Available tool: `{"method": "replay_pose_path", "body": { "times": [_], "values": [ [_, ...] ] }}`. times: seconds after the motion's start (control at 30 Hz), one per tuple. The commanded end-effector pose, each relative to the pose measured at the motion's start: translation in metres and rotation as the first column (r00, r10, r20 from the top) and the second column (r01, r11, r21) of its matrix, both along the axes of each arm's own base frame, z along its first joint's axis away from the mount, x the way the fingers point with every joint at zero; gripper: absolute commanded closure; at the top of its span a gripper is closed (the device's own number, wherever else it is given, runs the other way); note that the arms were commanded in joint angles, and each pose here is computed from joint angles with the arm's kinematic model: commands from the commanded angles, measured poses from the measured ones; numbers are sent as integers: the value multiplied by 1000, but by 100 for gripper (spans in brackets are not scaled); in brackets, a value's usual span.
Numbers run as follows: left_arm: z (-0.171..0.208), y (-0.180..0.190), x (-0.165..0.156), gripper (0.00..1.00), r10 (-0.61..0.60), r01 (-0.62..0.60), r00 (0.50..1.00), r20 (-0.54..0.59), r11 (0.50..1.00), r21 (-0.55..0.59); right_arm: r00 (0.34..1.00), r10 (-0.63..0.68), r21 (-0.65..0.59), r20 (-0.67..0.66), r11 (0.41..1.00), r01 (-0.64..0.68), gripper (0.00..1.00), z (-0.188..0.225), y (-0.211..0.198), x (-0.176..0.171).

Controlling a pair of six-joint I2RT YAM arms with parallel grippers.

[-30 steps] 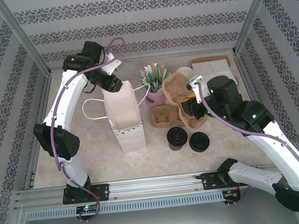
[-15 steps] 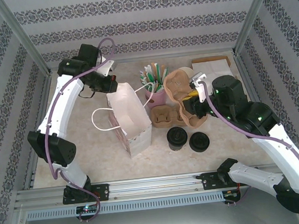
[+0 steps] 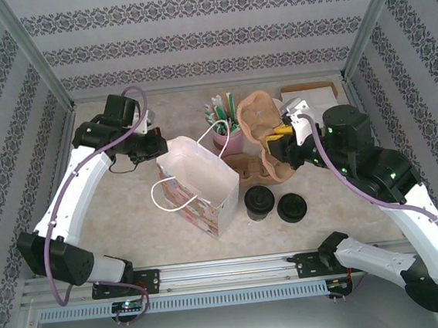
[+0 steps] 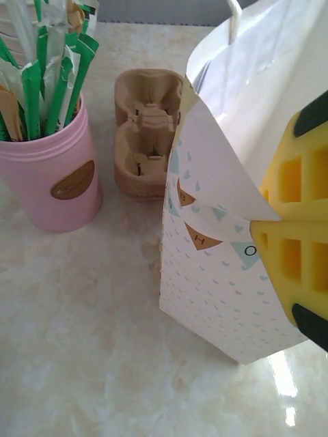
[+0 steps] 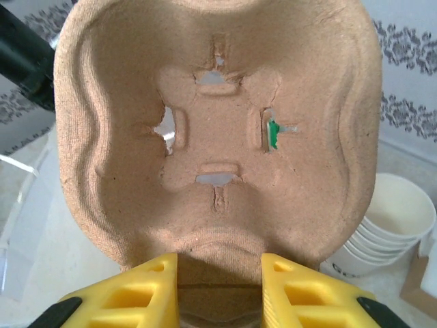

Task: Pack the takeout coffee

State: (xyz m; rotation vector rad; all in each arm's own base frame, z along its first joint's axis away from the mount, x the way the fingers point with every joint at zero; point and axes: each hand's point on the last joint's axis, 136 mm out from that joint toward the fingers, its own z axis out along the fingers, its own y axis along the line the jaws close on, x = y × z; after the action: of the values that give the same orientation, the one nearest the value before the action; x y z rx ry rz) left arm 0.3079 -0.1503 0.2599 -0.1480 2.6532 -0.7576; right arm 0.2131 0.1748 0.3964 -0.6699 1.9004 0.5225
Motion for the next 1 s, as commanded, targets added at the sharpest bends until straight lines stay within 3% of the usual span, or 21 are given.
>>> {"method": "replay_pose_path", "body": {
  "times": [0.0, 0.43, 0.97],
  "values": [
    [16, -8, 5, 100, 90, -85, 994, 65, 993, -79, 992, 102, 62, 71, 992, -107, 70, 31, 17, -10],
    [14, -1, -6, 100, 252, -235, 963, 99, 959, -161, 950, 300, 147, 88, 939, -310, 73, 52, 81, -31],
    [28, 12, -31, 100, 264, -244, 957, 124, 958, -153, 919, 388, 99, 63, 914, -393, 72, 40, 150, -36]
  ]
}}
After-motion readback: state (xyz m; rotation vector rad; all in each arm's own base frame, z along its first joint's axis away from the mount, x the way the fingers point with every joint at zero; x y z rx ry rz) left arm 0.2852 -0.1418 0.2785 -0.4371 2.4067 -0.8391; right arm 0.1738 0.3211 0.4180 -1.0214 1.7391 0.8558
